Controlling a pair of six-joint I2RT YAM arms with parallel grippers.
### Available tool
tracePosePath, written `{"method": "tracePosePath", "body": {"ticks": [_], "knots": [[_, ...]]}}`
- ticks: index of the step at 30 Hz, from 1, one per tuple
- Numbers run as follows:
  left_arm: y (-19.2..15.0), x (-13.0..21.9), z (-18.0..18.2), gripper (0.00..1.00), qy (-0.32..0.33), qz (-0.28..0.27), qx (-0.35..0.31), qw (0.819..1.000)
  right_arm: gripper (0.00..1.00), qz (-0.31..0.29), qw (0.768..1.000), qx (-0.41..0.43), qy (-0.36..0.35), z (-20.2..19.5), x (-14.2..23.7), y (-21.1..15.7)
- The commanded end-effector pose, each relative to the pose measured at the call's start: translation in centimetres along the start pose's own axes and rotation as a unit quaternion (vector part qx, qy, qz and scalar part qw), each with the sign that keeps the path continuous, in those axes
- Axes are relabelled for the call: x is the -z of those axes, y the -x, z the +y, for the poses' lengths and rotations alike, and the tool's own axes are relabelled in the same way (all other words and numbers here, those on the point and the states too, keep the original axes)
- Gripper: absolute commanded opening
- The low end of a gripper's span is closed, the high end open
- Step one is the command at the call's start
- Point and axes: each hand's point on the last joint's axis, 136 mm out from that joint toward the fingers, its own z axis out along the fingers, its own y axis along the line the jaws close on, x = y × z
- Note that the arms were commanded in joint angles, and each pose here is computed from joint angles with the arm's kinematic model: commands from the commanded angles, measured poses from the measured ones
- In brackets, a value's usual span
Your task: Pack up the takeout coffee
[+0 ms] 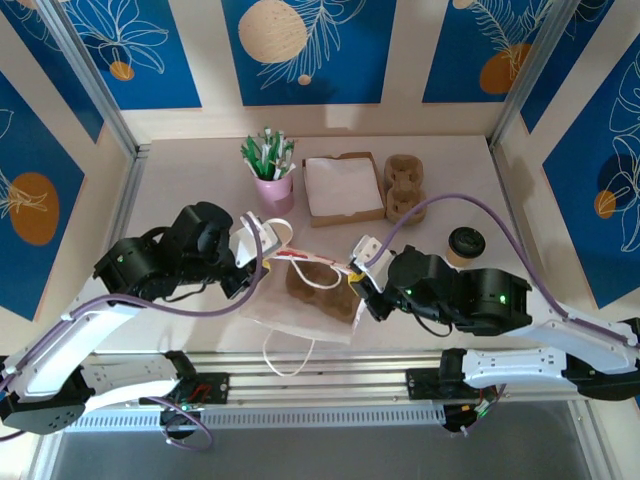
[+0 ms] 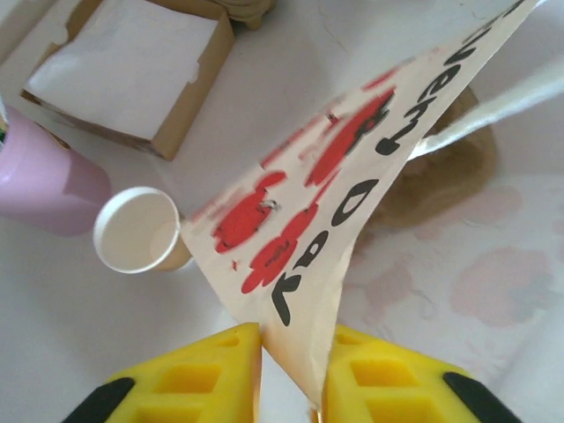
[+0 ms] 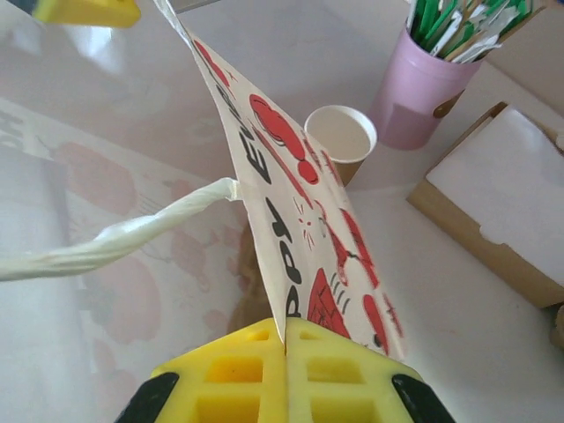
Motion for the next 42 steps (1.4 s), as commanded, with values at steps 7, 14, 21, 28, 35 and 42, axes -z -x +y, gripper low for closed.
{"method": "tracePosePath", "body": {"ticks": [7,14,21,28,35,42], "knots": [[-0.1,-1.0,-0.8,0.05,-0.03,0.0,0.035,0.999,0.0,-0.063,0.995,0.077,-0.016,1.9,-0.6,2.2],[1.4,1.6,-0.2,0.52,-0.003,-0.103,0.044,0.994,0.0,-0.064,0.989,0.121,-0.058,1.7,-1.9,0.3],[2.1,4.3,0.0,0.72,0.014,-0.191,0.05,0.98,0.0,-0.091,0.986,0.139,-0.033,2.1,-1.6,-0.6],[2.7,5.2,-0.4,0.82,-0.001,-0.23,0.066,0.971,0.0,-0.067,0.984,0.162,-0.019,2.2,-2.1,-1.7],[3.5,5.3,-0.7,0.85,-0.018,-0.248,0.085,0.965,0.0,-0.031,0.993,0.107,0.025,0.9,-2.0,-1.8],[3.7,4.9,-0.5,0.86,-0.015,-0.262,0.097,0.96,0.0,-0.009,0.998,0.03,0.054,-0.7,-3.4,-1.4]]}}
